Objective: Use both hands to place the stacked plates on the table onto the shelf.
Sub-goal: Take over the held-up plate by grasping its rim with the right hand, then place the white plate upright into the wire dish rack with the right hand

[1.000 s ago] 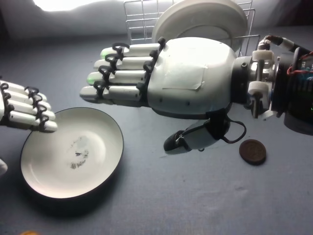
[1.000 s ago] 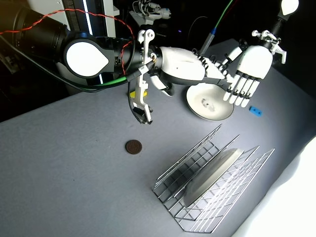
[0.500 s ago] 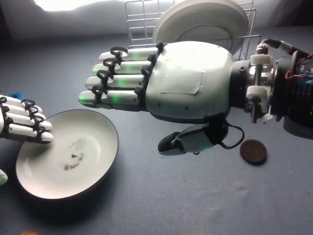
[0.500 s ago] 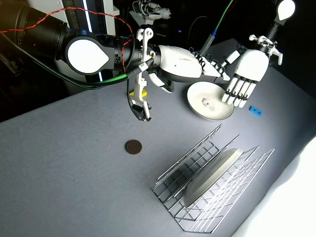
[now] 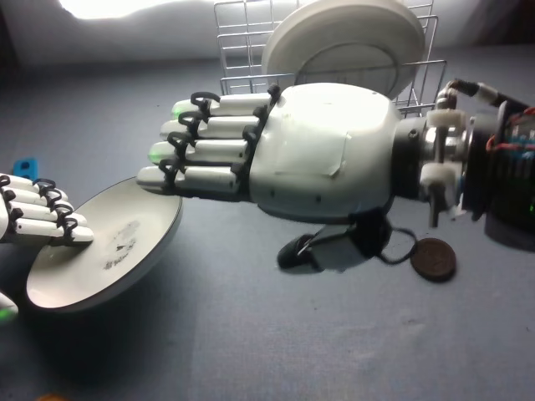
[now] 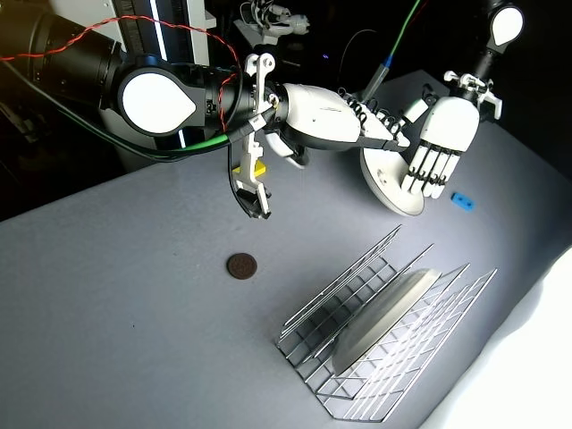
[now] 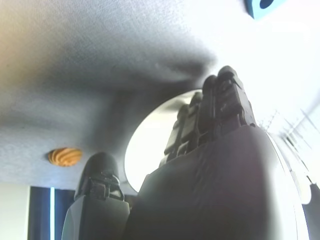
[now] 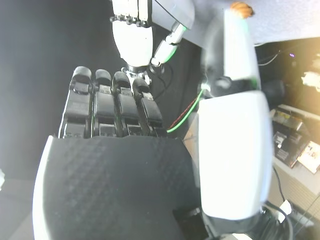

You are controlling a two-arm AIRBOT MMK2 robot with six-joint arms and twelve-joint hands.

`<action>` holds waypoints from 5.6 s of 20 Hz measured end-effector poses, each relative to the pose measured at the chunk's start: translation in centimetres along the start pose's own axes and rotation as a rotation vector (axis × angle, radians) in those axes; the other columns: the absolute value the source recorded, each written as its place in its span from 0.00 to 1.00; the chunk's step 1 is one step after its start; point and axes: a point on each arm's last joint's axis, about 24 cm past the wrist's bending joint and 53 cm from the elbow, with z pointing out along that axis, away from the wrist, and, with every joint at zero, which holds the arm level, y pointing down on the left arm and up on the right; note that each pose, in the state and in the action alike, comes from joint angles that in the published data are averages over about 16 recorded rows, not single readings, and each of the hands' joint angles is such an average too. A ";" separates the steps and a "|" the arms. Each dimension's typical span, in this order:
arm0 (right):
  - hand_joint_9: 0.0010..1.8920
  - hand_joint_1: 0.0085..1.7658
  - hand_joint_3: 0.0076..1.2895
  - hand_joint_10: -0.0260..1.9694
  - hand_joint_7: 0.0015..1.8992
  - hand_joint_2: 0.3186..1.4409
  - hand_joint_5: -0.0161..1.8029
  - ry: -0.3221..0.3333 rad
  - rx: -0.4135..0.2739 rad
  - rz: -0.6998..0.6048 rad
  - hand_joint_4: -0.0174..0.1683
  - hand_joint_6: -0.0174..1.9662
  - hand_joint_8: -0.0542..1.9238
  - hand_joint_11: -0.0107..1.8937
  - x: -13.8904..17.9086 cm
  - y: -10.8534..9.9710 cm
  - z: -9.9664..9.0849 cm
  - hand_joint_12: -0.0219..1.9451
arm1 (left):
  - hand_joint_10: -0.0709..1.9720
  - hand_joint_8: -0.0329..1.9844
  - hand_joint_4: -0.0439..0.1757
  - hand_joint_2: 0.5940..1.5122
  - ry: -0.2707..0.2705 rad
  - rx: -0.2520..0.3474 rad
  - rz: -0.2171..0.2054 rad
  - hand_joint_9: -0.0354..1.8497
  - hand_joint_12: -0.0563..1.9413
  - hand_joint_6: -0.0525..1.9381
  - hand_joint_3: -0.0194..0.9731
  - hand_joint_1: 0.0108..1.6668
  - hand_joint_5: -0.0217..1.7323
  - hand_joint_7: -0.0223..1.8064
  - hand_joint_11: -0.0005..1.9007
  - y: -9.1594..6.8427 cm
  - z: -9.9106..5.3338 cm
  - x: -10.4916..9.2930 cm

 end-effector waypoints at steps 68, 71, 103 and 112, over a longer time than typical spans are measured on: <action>0.66 0.69 0.00 0.11 0.55 0.56 0.50 -0.043 -0.020 0.062 0.11 0.35 0.31 0.53 4.5 -0.8 10.1 0.52 | 0.04 0.03 0.21 0.69 -0.185 0.103 0.060 0.03 0.02 0.02 0.04 0.00 0.02 0.02 0.01 -3.5 -6.0 -7.5; 0.65 0.69 0.00 0.16 0.56 0.56 0.51 -0.026 -0.026 0.041 0.11 0.35 0.32 0.53 4.1 -0.3 8.4 0.52 | 0.04 0.03 0.21 0.69 -0.220 0.106 0.065 0.03 0.02 0.02 0.04 0.00 0.02 0.02 0.01 -3.5 -7.5 -8.5; 0.64 0.74 0.00 0.17 0.57 0.56 0.56 -0.258 0.063 0.466 0.12 0.49 0.41 0.51 -15.4 -3.0 -5.1 0.51 | 0.04 0.03 0.21 0.68 -0.280 0.110 0.084 0.03 0.02 0.02 0.04 0.00 0.02 0.02 0.01 -3.4 -10.8 -9.7; 0.60 0.76 0.00 0.38 0.58 0.57 0.55 -0.319 0.108 0.651 0.09 0.48 0.41 0.51 -17.8 -6.1 -6.3 0.52 | 0.04 0.03 0.21 0.68 -0.280 0.110 0.084 0.03 0.02 0.02 0.04 0.00 0.02 0.02 0.01 -3.5 -10.8 -9.7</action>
